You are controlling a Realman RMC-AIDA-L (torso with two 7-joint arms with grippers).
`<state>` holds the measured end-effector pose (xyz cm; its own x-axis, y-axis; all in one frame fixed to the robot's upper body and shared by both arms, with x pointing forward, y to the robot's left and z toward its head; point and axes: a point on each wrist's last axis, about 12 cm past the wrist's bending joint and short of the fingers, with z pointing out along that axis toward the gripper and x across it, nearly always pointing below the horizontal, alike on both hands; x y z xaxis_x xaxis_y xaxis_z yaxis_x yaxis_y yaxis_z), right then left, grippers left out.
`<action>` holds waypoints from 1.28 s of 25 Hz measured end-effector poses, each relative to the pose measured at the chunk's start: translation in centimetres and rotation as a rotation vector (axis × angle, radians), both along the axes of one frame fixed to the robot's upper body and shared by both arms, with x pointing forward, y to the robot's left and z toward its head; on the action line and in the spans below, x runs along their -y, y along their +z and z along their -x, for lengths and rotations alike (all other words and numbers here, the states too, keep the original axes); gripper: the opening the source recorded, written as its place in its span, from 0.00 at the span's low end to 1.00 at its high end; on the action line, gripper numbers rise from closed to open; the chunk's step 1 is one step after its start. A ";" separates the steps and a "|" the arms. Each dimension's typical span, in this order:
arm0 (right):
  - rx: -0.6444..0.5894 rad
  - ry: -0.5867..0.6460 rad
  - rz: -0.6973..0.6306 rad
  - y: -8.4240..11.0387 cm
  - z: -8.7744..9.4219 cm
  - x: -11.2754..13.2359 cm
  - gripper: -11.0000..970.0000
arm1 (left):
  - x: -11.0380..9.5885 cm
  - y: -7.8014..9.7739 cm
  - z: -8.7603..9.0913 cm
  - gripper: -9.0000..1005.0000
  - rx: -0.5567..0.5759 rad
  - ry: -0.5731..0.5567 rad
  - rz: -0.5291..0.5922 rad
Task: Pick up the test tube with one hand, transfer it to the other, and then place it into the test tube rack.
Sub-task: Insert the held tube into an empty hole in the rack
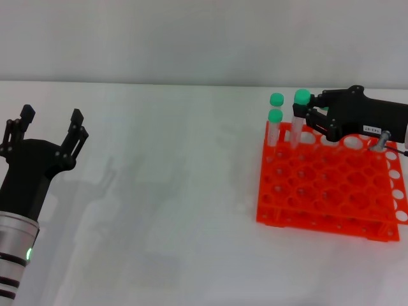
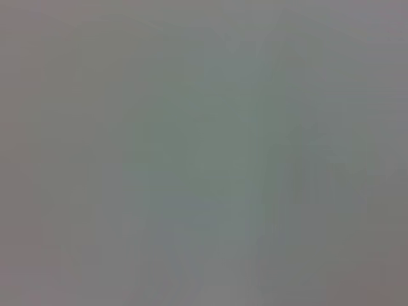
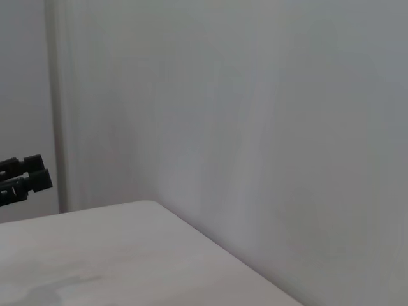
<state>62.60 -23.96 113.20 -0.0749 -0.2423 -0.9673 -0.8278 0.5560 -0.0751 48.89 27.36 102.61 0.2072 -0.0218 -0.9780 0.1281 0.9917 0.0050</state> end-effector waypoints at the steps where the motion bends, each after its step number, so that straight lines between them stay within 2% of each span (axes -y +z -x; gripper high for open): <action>1: 0.000 -0.004 -0.002 0.0 0.0 0.0 0.22 | 0.0 0.0 0.0 0.83 0.000 0.000 0.000; 8: -0.002 -0.030 -0.002 -0.2 -0.2 0.2 0.22 | -0.1 -0.1 0.1 0.83 -0.003 0.003 -0.001; 32: -0.060 -0.077 0.058 -2.8 0.0 -0.3 0.23 | 0.0 0.0 0.0 0.83 -0.001 -0.007 0.011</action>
